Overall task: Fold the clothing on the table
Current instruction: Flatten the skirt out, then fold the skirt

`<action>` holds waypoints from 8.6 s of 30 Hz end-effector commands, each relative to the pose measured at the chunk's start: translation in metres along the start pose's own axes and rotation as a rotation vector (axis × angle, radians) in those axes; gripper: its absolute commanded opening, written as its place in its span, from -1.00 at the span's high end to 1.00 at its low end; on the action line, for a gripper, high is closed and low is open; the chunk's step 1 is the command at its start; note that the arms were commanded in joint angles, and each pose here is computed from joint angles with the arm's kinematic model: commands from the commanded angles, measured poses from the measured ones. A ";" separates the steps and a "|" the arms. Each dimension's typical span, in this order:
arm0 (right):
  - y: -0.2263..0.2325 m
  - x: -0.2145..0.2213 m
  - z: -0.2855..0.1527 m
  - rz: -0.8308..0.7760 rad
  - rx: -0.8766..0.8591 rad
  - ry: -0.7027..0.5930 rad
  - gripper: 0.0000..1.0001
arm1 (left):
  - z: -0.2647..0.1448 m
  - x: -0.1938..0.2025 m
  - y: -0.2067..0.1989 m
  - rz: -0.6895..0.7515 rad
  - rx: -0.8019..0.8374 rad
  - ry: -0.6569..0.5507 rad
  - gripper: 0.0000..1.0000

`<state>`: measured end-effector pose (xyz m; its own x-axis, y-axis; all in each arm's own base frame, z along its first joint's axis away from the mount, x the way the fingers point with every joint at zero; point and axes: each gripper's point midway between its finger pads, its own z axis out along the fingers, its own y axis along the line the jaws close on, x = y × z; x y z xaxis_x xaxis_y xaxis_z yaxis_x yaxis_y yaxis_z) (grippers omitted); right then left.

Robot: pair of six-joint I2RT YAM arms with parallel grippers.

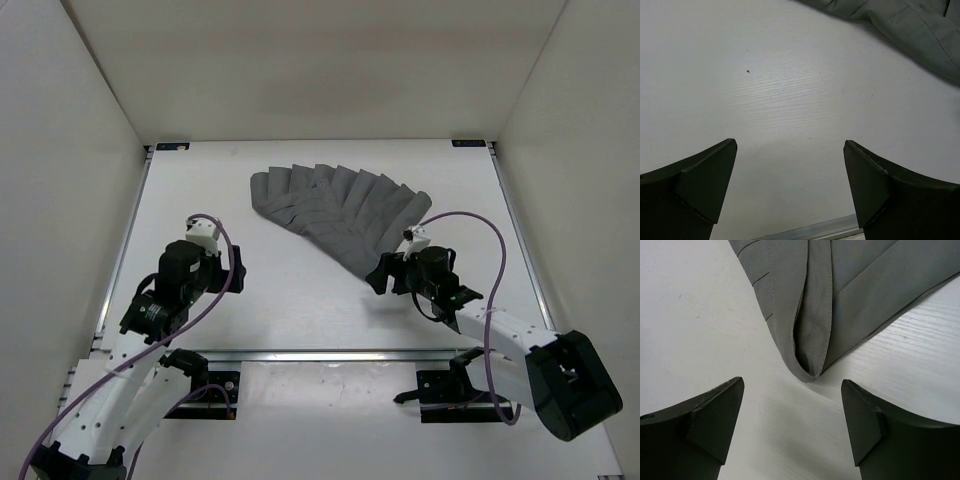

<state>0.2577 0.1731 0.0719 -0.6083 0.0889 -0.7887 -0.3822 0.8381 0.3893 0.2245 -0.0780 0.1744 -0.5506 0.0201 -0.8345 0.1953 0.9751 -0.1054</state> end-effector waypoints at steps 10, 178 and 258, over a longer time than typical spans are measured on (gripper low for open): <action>0.004 -0.022 0.024 -0.021 -0.042 -0.127 0.92 | -0.007 -0.010 -0.010 0.021 0.071 -0.077 -0.54; 0.034 0.006 -0.005 -0.121 -0.162 0.351 0.50 | 0.092 0.029 -0.051 -0.414 0.234 0.015 -0.34; -0.020 0.012 -0.026 -0.003 0.125 0.325 0.51 | 0.065 0.152 -0.036 -0.382 0.026 0.391 -0.23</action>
<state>0.2411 0.1485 0.0730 -0.7970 -0.0908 -0.5971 -0.3326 0.8912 0.3084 0.1914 -0.1186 0.0217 -0.8348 -0.2376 -0.4967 -0.0582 0.9351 -0.3496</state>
